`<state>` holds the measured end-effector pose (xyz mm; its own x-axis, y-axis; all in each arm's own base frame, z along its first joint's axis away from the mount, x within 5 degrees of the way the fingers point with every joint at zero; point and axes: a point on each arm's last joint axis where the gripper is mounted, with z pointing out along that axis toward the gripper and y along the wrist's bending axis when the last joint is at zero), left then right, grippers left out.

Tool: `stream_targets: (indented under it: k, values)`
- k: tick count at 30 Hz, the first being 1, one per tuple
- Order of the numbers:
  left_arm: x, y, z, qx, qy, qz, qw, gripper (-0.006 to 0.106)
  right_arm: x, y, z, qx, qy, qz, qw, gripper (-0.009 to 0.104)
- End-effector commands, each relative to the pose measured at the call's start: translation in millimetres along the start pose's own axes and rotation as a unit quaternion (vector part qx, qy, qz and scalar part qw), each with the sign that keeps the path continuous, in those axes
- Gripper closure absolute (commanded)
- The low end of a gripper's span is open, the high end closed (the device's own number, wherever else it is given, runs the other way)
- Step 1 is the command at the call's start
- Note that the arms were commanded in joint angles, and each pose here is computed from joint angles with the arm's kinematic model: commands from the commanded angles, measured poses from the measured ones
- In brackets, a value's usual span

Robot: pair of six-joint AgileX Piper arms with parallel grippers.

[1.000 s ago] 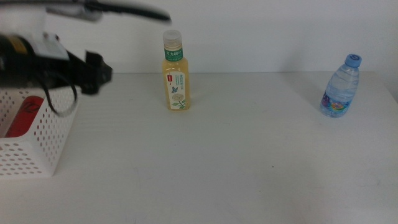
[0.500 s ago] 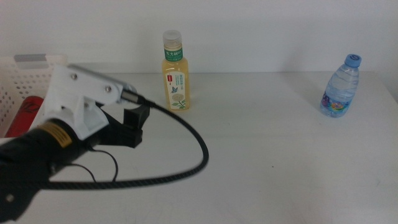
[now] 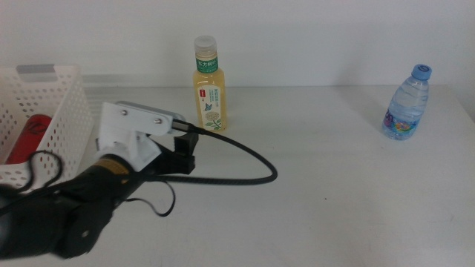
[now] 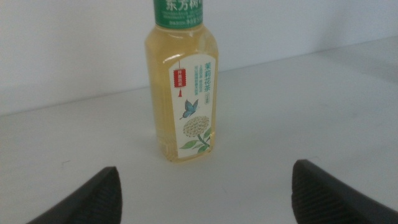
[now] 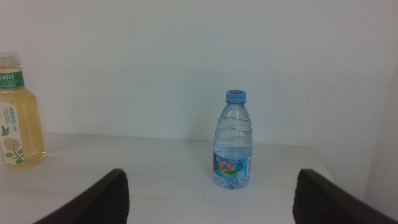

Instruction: Use arms to grab the bottles and put them into the dustbin to the left of the table.

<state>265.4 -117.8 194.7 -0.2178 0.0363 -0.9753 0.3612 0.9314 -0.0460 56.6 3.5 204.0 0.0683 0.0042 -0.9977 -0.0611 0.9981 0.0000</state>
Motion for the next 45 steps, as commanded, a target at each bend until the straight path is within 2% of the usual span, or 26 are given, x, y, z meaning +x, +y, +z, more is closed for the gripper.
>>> stream_targets:
  k: [1, 22, 45]
  values:
    - [-23.2, -3.3, 10.7, 0.006, -0.081, -0.007, 0.997, 0.010, -11.6, -0.3, -2.8, 0.003, -0.056, -0.009, 0.998, 0.018]
    - [-22.4, -8.6, 120.3, 0.005, -0.100, -0.013, 0.995, 0.010, -11.6, -0.3, -2.8, 0.003, -0.056, -0.009, 0.998, 0.018]
    - [-21.1, 18.4, 211.7, -0.026, -0.137, -0.026, 0.990, 0.010, -11.6, -0.3, -2.8, 0.003, -0.056, -0.009, 0.998, 0.018]
